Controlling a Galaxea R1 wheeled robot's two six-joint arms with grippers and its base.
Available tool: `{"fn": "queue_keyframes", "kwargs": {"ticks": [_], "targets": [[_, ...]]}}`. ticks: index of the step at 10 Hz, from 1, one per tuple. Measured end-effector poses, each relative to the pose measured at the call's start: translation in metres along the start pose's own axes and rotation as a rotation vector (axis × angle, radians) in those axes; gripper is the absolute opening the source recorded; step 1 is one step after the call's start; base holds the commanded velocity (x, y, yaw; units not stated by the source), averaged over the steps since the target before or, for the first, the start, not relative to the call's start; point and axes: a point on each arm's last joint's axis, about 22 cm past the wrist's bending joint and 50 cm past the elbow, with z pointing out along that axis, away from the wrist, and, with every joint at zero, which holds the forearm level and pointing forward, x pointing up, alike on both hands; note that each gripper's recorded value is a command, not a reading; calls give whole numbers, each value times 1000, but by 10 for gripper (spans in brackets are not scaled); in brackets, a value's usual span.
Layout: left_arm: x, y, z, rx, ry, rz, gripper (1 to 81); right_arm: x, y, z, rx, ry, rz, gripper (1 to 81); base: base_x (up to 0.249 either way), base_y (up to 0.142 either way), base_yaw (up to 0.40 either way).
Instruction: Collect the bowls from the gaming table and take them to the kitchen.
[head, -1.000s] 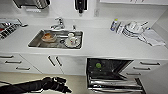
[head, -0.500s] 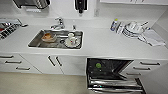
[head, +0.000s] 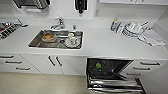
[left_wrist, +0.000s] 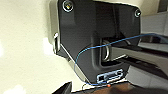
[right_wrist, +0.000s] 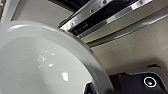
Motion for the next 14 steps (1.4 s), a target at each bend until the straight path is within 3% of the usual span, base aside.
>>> {"fn": "queue_keyframes", "kwargs": {"ticks": [1,2,3,5,6,9,10,11,12,14], "targets": [[-32,-15,5,21,5,-9,811,20,-14,8,24,10,1,10,0,0,0],[-65,-15,17,23,1,-13,811,42,-32,21,54,19,1,10,0,0,0],[-83,-2,34,9,8,-13,811,63,-46,35,75,23,-7,10,0,0,0],[-99,29,72,-15,41,-7,811,87,-58,64,87,25,-3,10,0,0,0],[-116,48,89,-27,41,-3,811,91,-57,81,79,16,8,10,0,0,0],[-223,127,108,-103,-50,2,811,119,-43,122,35,50,34,10,0,0,0],[-243,152,111,-131,-67,-1,811,128,-31,131,3,60,45,10,0,0,0],[-247,174,119,-156,-62,6,811,142,-29,144,-14,76,48,10,0,0,0],[-247,188,125,-167,-53,13,811,160,-43,157,-3,92,51,10,0,0,0],[-259,193,128,-151,-67,32,811,210,-79,164,33,144,30,10,0,0,0]]}}
